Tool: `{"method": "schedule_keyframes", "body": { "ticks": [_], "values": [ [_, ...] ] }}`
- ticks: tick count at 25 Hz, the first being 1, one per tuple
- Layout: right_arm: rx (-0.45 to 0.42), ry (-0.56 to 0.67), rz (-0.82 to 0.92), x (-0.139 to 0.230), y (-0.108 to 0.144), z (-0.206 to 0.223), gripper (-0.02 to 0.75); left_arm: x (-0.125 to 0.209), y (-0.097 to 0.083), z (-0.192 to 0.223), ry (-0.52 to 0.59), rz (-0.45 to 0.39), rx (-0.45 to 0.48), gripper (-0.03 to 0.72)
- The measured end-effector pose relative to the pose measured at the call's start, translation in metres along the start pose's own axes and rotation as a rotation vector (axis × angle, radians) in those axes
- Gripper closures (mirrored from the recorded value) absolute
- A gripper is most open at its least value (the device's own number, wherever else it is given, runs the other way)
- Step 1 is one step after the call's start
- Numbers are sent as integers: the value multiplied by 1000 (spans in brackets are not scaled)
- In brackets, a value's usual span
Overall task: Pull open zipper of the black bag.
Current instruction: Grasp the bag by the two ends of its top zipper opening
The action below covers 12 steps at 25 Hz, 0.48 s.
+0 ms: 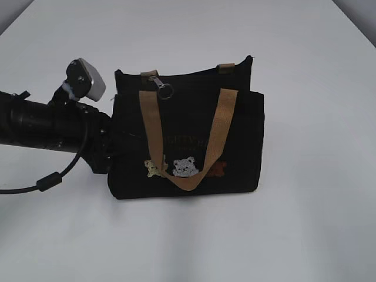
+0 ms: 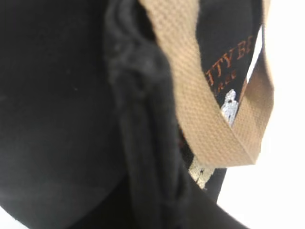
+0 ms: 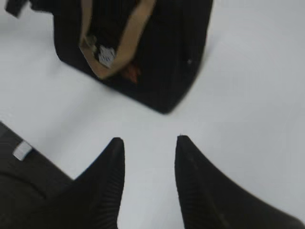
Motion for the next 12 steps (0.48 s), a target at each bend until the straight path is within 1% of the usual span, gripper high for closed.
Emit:
{"method": "schedule_keyframes", "body": {
  "ticks": [3, 4, 5, 7, 10, 12],
  "values": [
    [-68, -6, 28, -31, -17, 46, 451, 0, 0, 0, 0, 0, 0, 636],
    [-98, -1, 10, -39, -21, 61, 451, 0, 0, 0, 0, 0, 0, 636],
    [-127, 46, -4, -44, -30, 85, 451, 0, 0, 0, 0, 0, 0, 636],
    [-173, 35, -70, -64, -37, 112, 451, 0, 0, 0, -1, 0, 1, 636],
    [-229, 66, -158, -85, -41, 160, 451, 0, 0, 0, -1, 0, 1, 636],
    [-264, 104, -196, -91, -38, 195, 451, 0, 0, 0, -1, -1, 0, 637]
  ]
}}
Point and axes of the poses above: a point on each arm's last joint axis where the gripper is mounted, z pointing out along that axis toward the gripper, y along the wrist's bending axis when the last joint is at zero, x = y × z, the point moved 4 cm from there along z, pointing out along that axis toward the gripper, and after that the axes turned 11 degrees about z, right-handed, at the moved point
